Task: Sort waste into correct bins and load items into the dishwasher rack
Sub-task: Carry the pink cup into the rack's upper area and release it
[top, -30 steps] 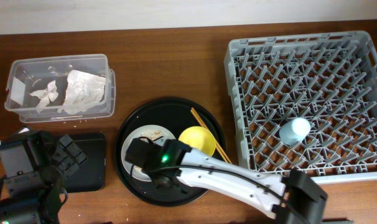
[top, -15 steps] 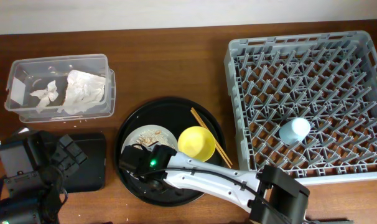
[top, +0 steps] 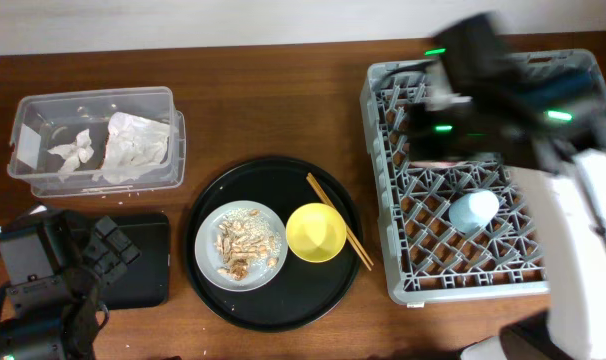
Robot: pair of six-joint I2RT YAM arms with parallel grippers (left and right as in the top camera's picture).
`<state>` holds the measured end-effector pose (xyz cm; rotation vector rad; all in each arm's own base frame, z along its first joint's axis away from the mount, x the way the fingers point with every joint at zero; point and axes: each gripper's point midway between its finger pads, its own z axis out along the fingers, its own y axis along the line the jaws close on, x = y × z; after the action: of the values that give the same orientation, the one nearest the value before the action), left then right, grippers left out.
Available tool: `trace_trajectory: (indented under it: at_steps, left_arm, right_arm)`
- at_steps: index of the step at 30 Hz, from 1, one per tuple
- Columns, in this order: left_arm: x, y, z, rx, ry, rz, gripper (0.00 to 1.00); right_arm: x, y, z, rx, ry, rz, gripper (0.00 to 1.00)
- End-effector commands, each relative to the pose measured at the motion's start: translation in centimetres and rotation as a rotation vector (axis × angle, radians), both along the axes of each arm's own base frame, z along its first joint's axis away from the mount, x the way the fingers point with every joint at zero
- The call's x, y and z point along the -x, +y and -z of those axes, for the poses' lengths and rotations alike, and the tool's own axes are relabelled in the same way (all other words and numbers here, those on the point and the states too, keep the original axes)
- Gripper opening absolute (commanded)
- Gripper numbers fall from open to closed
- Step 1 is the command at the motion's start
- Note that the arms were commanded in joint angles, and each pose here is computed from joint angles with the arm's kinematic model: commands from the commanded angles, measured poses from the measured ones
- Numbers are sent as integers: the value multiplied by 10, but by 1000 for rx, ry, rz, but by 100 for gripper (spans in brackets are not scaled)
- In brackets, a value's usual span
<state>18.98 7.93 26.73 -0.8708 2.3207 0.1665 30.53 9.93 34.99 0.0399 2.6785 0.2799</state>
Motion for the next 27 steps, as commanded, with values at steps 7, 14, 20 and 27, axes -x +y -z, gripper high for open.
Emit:
trace_trajectory:
  at_steps: [7, 14, 20, 27]
  left_arm:
    - [1, 1, -2, 5, -10, -14, 99]
    - [1, 1, -2, 5, -10, -14, 99]
    - [1, 1, -2, 5, -10, -14, 99]
    - [1, 1, -2, 5, -10, -14, 99]
  right_arm:
    - [13, -4, 72, -663, 100, -368, 4]
    - [-38, -61, 94, -833, -124, -254, 4]
    - [-100, -91, 119, -831, -208, -178, 4]
    - [-151, -109, 171, -1059, -182, -127, 4]
